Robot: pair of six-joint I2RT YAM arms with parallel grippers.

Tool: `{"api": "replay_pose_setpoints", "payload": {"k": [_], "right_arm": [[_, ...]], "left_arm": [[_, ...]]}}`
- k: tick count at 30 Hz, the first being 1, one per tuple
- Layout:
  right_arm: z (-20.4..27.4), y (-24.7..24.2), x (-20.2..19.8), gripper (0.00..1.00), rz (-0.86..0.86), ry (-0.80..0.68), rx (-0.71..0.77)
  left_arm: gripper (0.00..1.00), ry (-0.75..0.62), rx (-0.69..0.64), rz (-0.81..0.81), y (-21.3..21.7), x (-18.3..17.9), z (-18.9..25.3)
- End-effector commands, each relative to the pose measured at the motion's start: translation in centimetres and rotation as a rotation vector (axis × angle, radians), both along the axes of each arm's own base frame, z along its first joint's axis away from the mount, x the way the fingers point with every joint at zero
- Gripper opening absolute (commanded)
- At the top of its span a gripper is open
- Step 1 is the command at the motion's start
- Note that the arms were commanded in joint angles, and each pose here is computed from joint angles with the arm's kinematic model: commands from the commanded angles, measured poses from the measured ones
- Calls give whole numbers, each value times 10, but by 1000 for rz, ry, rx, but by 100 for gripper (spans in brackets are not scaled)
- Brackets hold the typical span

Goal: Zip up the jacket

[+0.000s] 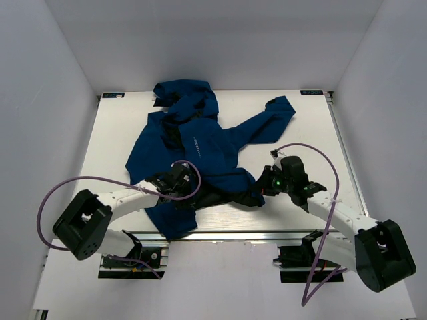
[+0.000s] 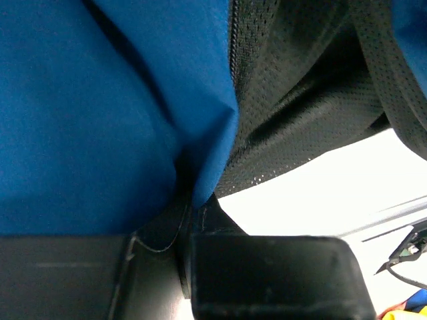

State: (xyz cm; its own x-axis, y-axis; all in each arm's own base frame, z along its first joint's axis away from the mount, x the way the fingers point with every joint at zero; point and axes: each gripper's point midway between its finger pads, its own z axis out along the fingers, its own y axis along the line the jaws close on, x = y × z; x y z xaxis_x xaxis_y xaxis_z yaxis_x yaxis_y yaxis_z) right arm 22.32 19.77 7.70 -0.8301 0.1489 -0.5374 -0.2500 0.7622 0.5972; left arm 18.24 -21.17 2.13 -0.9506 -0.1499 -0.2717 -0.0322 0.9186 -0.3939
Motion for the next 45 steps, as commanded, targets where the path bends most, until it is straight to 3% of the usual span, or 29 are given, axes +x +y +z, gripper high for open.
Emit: {"api": "replay_pose_setpoints", "payload": {"k": [1,5,10,21,28,33,36,37,42,45], "right_arm": [[-4,-1,2,0,5,-20,-2],[-6,-1,2,0,7,-15,-9],[-8,-1,3,0,14,-15,-19],[-11,1,1,0,37,-2,-15],[-13,2,0,0,43,4,-16],[-13,1,-1,0,47,3,-17],[-14,0,-2,0,47,4,-20],[-15,1,-2,0,48,6,-20],[-16,1,-1,0,49,8,-22],[-17,1,-1,0,49,11,-26]], "left_arm": [[9,17,-28,-43,-9,-2,-3],[16,26,-36,-58,-14,-1,-1],[33,12,-33,-60,-11,-2,7],[31,-8,-54,-47,-12,0,22],[42,-24,-105,-61,-17,-2,30],[45,5,-100,-65,-20,-3,22],[36,15,-108,-69,-22,-3,20],[27,13,-109,-70,-23,-3,21],[3,14,-111,-64,-22,-4,24],[0,8,-121,-68,-22,-6,28]]}}
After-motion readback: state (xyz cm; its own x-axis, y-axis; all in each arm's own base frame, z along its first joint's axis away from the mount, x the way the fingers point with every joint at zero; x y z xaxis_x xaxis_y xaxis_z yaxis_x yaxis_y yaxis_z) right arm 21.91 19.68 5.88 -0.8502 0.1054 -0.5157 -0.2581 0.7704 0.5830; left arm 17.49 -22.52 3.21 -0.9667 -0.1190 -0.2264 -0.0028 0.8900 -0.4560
